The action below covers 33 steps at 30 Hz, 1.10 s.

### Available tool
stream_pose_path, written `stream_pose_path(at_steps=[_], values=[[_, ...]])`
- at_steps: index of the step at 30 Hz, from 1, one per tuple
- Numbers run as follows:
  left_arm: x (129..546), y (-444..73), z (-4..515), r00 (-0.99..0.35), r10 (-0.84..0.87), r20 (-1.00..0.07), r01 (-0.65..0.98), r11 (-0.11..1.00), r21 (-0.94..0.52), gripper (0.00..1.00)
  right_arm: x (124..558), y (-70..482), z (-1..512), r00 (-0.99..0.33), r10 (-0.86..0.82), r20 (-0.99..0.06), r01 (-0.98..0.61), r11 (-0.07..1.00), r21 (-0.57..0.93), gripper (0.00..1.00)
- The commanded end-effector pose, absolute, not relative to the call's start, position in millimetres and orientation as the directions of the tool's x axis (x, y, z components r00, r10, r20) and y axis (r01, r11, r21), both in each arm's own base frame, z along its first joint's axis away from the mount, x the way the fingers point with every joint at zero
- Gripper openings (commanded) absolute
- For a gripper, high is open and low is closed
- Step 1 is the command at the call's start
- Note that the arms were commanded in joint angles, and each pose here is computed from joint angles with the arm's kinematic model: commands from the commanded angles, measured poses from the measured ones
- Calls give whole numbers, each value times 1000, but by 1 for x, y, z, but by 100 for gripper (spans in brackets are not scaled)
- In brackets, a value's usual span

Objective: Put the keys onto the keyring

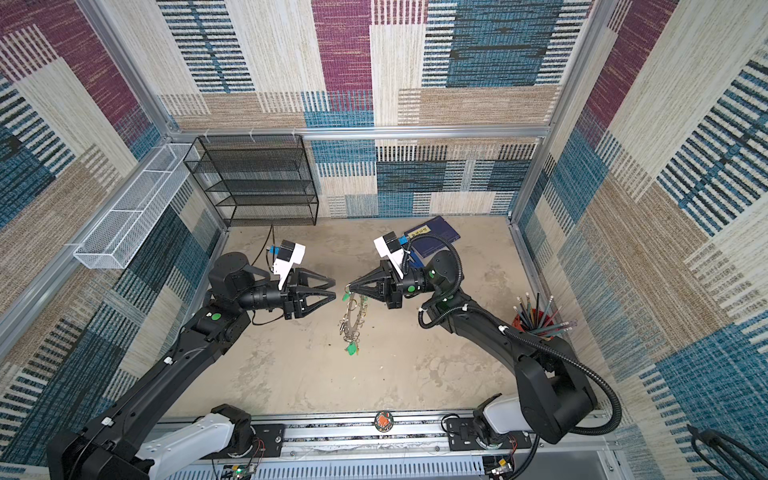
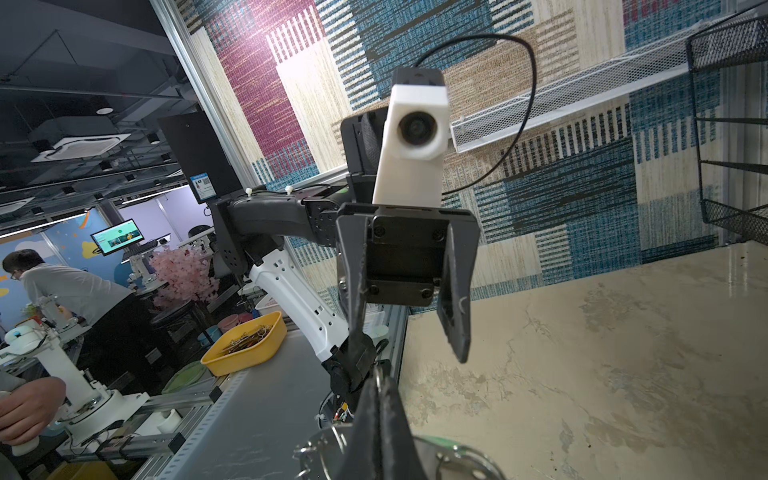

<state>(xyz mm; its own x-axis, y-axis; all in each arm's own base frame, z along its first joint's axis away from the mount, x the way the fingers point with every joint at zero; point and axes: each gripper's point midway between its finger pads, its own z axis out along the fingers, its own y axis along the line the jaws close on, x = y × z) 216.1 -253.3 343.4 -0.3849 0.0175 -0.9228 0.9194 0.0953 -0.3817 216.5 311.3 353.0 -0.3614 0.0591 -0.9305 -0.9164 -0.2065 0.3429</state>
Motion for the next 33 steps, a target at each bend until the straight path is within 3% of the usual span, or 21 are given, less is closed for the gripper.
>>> stream_pose_path(at_steps=[1,16,26,31,33], values=[[201,-260,357,-340,21,-940,940,-3,-340,53,215,310,359,-342,76,-937,-924,-210,320,0],[213,-274,352,-366,77,-928,931,37,-364,33,216,311,357,-344,72,-936,-923,-210,323,0],[225,-278,349,-391,91,-916,919,102,-382,0,217,311,353,-352,65,-934,-920,-209,332,0],[234,-274,349,-406,96,-909,904,185,-385,0,219,312,349,-360,58,-931,-918,-204,341,0],[236,-271,346,-418,114,-901,894,228,-386,0,222,310,347,-367,59,-928,-917,-190,351,8]])
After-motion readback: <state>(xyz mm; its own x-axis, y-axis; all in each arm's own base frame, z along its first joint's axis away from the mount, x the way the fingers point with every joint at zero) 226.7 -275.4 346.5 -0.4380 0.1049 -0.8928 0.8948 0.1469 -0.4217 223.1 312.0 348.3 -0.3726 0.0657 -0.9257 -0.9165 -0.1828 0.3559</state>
